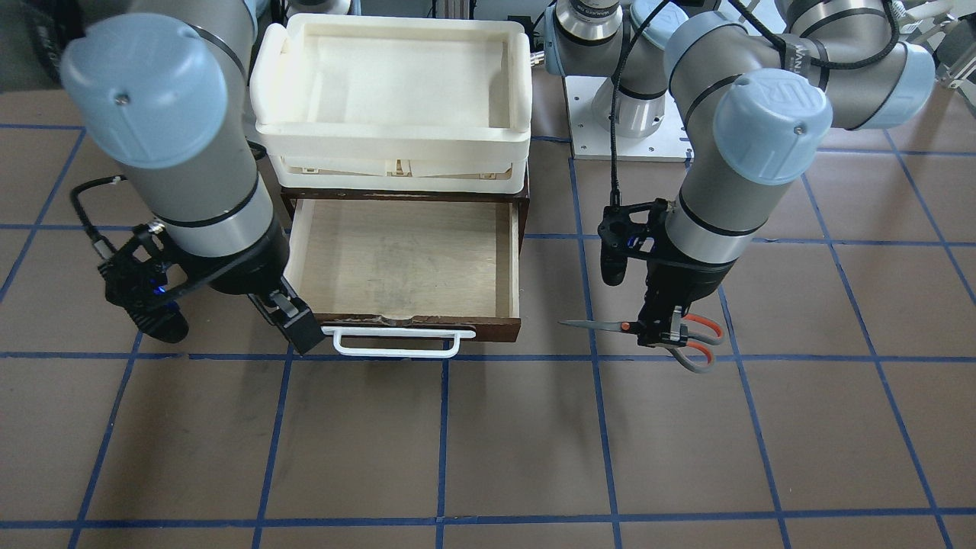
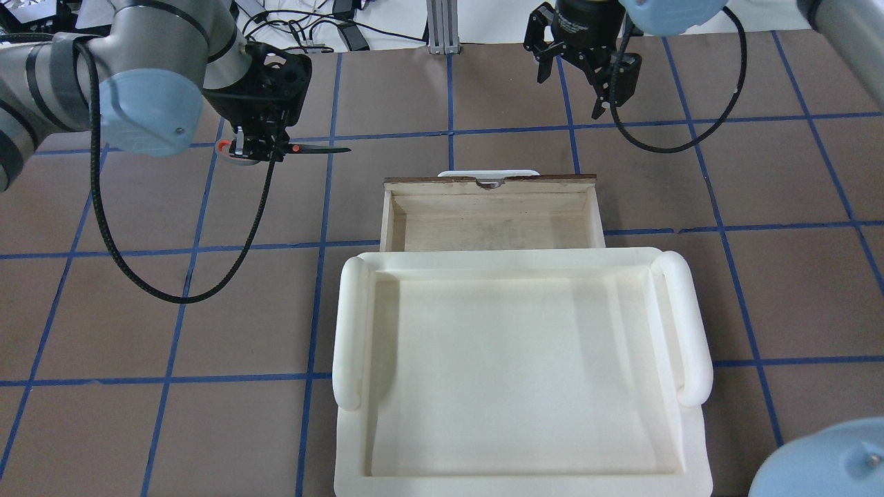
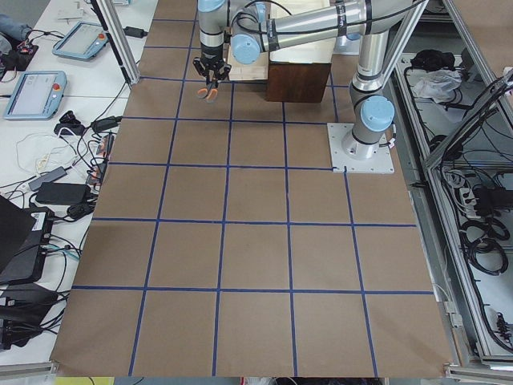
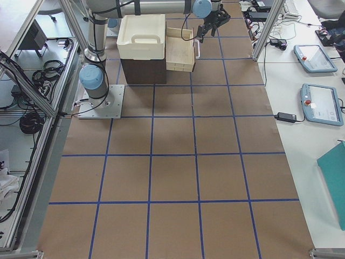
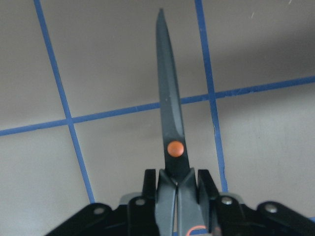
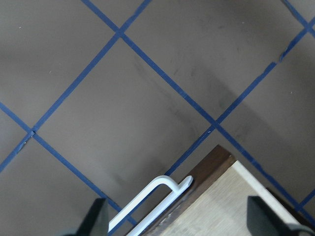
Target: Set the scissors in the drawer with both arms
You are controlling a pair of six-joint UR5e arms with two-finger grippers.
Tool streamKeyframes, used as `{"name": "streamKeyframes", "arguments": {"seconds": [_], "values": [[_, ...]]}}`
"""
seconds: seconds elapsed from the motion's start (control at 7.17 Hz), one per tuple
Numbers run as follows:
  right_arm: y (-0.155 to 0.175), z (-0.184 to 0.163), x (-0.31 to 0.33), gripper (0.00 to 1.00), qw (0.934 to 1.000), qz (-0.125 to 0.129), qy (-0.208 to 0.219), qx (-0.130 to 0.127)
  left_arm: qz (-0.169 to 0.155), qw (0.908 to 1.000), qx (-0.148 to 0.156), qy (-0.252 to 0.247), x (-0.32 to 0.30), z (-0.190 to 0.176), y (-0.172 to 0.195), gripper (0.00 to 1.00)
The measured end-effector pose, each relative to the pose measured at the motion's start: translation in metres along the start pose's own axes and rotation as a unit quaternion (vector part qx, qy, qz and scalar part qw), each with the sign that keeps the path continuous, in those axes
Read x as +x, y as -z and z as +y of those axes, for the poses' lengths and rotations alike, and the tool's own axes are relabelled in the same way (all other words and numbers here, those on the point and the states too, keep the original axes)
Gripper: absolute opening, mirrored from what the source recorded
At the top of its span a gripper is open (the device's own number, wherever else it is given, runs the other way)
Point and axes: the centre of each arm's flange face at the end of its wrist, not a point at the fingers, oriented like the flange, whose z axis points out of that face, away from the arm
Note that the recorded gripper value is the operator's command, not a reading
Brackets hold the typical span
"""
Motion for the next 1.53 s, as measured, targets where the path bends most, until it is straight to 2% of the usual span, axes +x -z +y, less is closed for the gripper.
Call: {"name": "streamKeyframes", "arguments": {"seconds": [0.14,0.42,0.7,0.84,0.98,1.12,1.26,1.53], "values": [[0.012,-0.007,0.023,1.00,0.9978,-0.004,0.066,0.006,0.000,0.9999,0.002,0.011,0.001,-0.022,0.000,0.00],[0.042,-0.015,0.060,1.00,0.9877,0.002,0.153,0.032,-0.002,0.9990,0.010,0.044,0.006,-0.079,0.003,0.00],[0.073,-0.013,0.085,1.00,0.9715,0.006,0.230,0.057,-0.004,0.9977,0.016,0.065,0.020,-0.144,0.012,0.00],[0.083,-0.008,0.091,1.00,0.9625,-0.002,0.264,0.062,-0.001,0.9971,0.016,0.075,0.028,-0.169,0.014,0.00],[0.091,0.000,0.093,1.00,0.9510,-0.017,0.304,0.056,0.002,0.9964,0.016,0.083,0.035,-0.188,0.013,0.00],[0.094,0.009,0.096,1.00,0.9424,-0.030,0.331,0.041,0.007,0.9953,0.017,0.095,0.040,-0.204,0.009,0.00],[0.096,0.016,0.099,1.00,0.9378,-0.035,0.344,0.026,0.013,0.9948,0.017,0.100,0.045,-0.218,0.004,0.00],[0.098,0.020,0.103,1.00,0.9295,-0.037,0.367,0.014,0.026,0.9948,0.015,0.097,0.053,-0.235,-0.005,0.00]]}}
